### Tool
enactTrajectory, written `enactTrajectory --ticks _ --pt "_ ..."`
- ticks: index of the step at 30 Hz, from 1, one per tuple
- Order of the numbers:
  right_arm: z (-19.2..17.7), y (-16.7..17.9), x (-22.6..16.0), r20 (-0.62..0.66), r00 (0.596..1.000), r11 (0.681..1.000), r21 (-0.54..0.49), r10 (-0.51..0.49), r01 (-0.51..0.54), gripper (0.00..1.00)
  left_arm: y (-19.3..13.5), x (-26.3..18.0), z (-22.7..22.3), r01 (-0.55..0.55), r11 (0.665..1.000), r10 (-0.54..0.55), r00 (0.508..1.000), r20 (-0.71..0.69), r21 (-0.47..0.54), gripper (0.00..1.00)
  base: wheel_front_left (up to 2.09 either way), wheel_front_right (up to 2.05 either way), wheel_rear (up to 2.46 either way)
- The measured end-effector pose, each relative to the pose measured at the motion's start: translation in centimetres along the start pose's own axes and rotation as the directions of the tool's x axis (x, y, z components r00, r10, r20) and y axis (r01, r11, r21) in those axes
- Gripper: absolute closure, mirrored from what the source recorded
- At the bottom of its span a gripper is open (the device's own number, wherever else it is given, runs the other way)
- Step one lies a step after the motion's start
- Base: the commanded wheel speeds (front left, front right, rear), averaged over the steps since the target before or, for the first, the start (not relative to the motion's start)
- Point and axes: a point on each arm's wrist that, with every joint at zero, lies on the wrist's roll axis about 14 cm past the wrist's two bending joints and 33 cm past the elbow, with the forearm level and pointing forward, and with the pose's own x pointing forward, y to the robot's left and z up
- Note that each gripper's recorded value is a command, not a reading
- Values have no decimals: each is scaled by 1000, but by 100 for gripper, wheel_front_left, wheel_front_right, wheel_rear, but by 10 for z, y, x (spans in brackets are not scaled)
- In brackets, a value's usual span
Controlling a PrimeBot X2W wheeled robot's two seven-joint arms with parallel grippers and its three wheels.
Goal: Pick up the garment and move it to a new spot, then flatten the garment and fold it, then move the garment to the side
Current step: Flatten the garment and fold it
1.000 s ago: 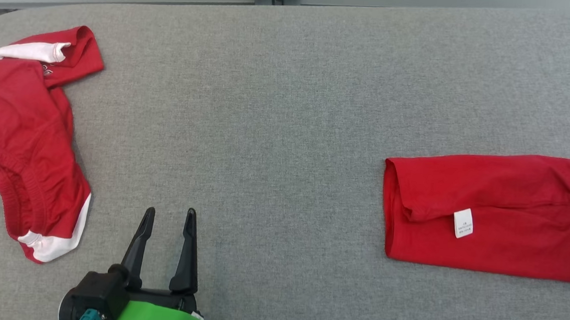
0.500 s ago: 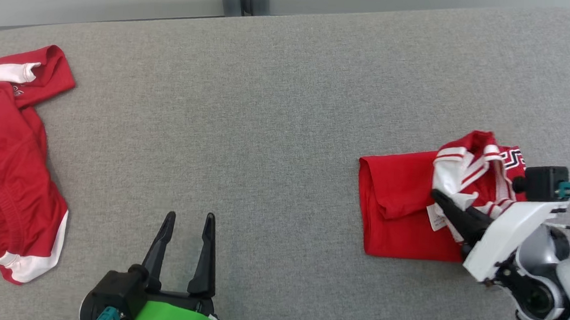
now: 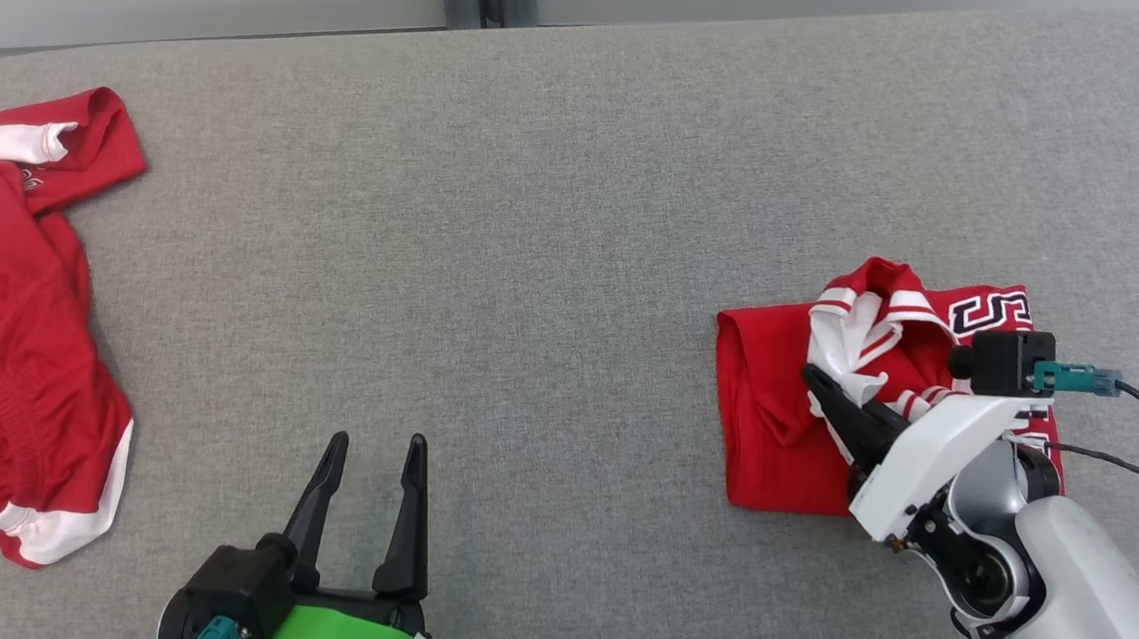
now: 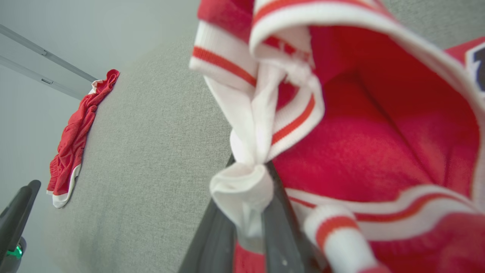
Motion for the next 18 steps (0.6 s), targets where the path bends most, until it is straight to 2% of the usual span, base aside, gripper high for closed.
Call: enactTrajectory --ticks 2,3,4,5,9,13,16,18 --pt "0 4 4 -3 1000 1000 -1 10 -10 100 -1 0 -1 2 1000 -2 1000 -3 -1 0 0 0 0" --pt "1 7 6 4 1000 1000 -1 16 -16 70 -1 0 -2 3 1000 -3 1000 -5 -1 0 0 0 0" --pt "5 10 8 22 1000 1000 4 22 -22 15 -1 0 -2 2 1000 -2 1000 -6 0 0 0 0 0" --pt "8 13 9 36 999 1000 4 26 -27 0 -2 0 -2 4 1000 -4 1000 -6 0 0 0 0 0" --pt "21 25 7 78 995 994 -98 59 -52 0 -2 -1 -2 4 1000 -3 1000 -7 2 0 0 0 0" --pt "38 40 -12 151 982 979 -182 115 -87 0 2 -6 1 -10 1000 10 1000 3 3 0 0 0 0" --pt "60 34 -38 265 958 967 -252 112 -44 0 3 -11 5 -15 1000 15 1000 14 6 0 0 0 0" --pt "79 21 -61 383 920 959 -281 81 33 0 5 -15 10 -25 1000 24 999 31 10 0 0 0 0"
